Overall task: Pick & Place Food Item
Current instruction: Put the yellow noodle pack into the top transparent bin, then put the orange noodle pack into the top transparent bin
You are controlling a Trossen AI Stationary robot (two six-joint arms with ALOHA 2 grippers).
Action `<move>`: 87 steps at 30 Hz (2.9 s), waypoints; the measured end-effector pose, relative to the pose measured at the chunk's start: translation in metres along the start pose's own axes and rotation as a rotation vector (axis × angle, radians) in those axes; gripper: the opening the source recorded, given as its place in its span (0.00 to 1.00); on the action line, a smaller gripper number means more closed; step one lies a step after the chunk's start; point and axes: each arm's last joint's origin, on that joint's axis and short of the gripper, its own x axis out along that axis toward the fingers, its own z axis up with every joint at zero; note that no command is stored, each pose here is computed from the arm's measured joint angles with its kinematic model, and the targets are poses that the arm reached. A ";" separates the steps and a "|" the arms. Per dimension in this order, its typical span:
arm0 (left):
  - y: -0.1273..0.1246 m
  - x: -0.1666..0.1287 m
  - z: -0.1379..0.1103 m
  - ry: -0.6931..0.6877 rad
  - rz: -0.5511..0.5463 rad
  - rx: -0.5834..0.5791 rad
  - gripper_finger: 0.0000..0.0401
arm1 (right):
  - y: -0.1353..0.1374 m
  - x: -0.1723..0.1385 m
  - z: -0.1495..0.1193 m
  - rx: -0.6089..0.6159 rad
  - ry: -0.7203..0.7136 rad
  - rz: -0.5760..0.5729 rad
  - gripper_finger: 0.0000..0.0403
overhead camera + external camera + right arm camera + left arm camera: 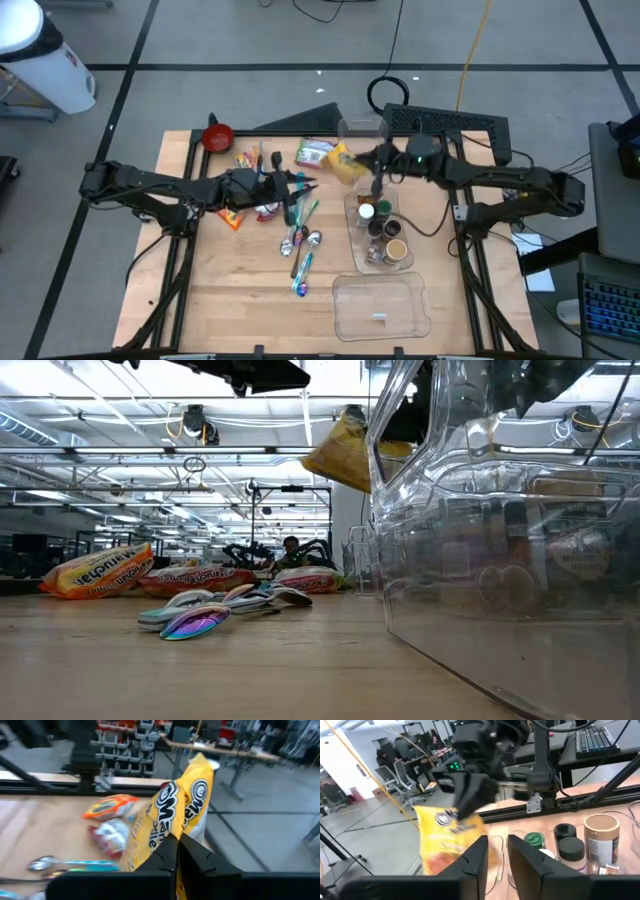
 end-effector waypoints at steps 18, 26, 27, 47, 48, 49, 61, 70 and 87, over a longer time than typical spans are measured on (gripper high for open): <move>-0.001 0.000 -0.001 0.005 -0.026 -0.010 0.28 | -0.118 -0.003 -0.003 -0.263 0.313 -0.123 0.00; -0.001 0.000 -0.001 0.006 -0.030 -0.011 0.28 | -0.140 0.019 -0.017 -0.455 0.422 0.033 0.00; -0.001 0.000 -0.001 0.009 -0.030 -0.015 0.28 | -0.142 0.020 -0.019 -0.462 0.430 0.035 0.00; -0.002 0.000 -0.004 0.033 -0.036 -0.081 0.28 | -0.165 0.019 -0.047 -0.563 0.559 0.032 0.00; -0.002 0.000 -0.004 0.033 -0.036 -0.081 0.28 | -0.166 0.019 -0.048 -0.554 0.558 0.041 0.00; -0.002 0.000 -0.004 0.033 -0.036 -0.081 0.28 | -0.166 0.018 -0.050 -0.541 0.554 0.052 0.00; -0.002 0.000 -0.004 0.032 -0.035 -0.081 0.28 | -0.174 0.035 -0.078 -0.462 0.579 0.073 0.00; -0.002 0.000 -0.004 0.032 -0.035 -0.080 0.28 | -0.177 0.041 -0.084 -0.476 0.622 0.009 0.10; -0.002 0.000 -0.005 0.039 -0.037 -0.082 0.28 | -0.164 0.025 -0.033 -0.367 0.477 -0.125 0.43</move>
